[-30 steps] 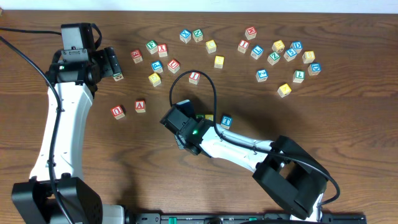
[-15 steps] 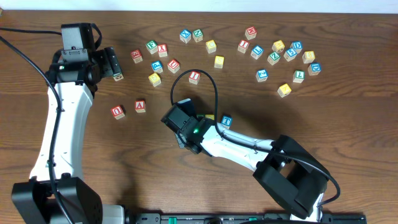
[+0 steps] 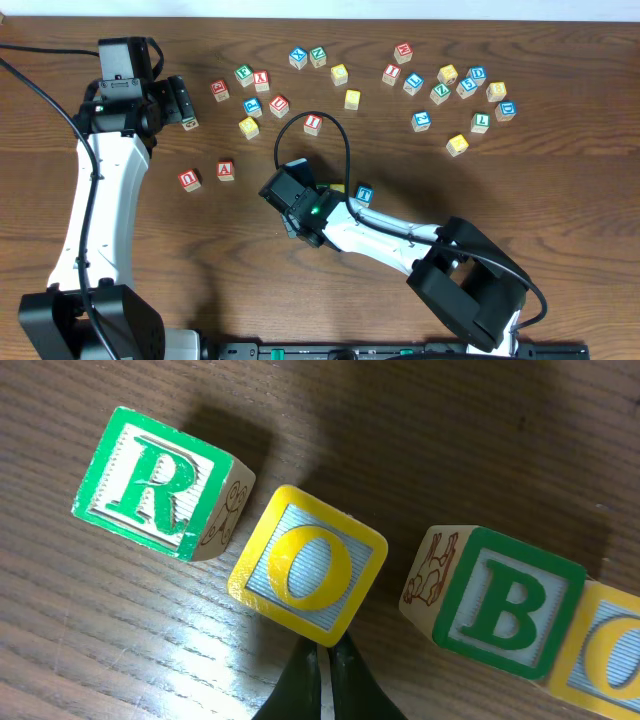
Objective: Spell out ROBOT
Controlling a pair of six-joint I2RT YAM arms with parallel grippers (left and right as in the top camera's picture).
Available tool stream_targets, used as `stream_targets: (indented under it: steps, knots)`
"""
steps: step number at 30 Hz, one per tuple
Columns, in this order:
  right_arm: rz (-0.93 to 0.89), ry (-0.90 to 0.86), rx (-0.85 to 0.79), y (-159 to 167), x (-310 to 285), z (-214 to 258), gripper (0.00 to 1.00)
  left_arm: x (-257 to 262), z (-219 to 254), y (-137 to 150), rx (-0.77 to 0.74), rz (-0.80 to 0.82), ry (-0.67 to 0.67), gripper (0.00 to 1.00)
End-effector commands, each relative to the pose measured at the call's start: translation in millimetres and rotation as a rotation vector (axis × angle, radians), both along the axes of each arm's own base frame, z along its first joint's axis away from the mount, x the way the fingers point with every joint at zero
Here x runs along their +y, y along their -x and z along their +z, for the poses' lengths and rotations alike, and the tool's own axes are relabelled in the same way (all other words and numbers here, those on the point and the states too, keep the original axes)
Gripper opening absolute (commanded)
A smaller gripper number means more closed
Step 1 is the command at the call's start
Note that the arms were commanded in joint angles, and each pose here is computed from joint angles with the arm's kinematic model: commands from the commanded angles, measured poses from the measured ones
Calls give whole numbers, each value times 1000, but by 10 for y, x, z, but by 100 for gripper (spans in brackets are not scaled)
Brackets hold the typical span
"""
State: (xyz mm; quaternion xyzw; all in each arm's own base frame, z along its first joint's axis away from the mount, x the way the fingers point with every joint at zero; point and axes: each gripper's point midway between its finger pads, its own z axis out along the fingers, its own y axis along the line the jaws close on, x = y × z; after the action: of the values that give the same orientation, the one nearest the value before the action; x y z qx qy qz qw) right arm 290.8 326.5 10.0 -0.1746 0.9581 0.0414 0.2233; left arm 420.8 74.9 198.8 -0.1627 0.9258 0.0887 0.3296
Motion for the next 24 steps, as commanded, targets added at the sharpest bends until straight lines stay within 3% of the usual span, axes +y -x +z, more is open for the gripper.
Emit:
stream_targets:
  steps: [1,24]
  knots:
    - [2,27,-5,-17,-52,-47,1,0,89,-26,-24,6,2,98]
    - [61,41,9,180,54,35,1,1,90,-26,-25,6,2,98]
